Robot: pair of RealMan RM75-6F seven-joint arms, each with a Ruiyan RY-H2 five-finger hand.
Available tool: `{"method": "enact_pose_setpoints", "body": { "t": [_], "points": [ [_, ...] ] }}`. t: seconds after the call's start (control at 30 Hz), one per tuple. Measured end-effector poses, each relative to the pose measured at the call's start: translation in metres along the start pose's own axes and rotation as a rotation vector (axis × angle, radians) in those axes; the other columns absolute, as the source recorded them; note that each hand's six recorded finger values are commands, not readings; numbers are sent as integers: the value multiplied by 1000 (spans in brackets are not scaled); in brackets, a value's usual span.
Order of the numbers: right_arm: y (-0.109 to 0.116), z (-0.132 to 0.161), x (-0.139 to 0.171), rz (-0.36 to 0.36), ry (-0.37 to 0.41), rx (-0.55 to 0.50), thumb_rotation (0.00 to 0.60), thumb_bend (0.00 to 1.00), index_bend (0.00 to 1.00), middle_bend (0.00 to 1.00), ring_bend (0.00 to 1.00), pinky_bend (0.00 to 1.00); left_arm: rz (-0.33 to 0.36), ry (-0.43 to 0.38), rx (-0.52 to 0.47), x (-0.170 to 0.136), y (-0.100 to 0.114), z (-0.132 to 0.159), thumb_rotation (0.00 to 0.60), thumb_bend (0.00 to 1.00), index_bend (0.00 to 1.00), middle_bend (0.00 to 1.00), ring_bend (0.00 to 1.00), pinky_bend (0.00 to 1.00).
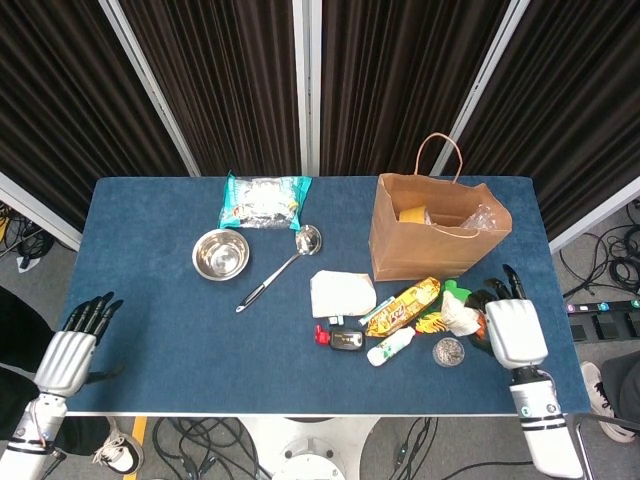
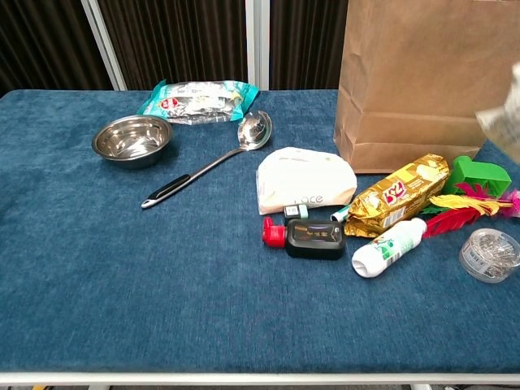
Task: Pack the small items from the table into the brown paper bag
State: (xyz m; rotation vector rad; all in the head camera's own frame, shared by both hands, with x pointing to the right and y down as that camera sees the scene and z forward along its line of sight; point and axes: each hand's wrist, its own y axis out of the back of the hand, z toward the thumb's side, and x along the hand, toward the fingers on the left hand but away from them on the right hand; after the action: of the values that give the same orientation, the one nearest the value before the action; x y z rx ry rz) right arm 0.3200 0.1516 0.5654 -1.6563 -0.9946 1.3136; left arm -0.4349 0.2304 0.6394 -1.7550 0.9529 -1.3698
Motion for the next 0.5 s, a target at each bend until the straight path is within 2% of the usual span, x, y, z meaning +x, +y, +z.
{"method": "enact_pose_setpoints", "body": {
  "t": [0.23, 0.37, 0.5],
  "points": [
    [71, 77, -14, -201, 197, -103, 600, 266, 654, 528, 236, 20, 3, -6, 7, 0, 2, 0, 600, 114, 81, 88, 0, 116],
    [104, 107, -26, -346, 266, -142, 600, 265, 654, 528, 236, 20, -7, 1, 9, 0, 0, -2, 600, 117, 81, 88, 0, 116],
    [132, 120, -38, -531, 283, -120, 600, 265, 654, 528, 236, 20, -5, 1, 8, 1, 0, -3, 600, 116, 81, 88, 0, 116]
  ]
}}
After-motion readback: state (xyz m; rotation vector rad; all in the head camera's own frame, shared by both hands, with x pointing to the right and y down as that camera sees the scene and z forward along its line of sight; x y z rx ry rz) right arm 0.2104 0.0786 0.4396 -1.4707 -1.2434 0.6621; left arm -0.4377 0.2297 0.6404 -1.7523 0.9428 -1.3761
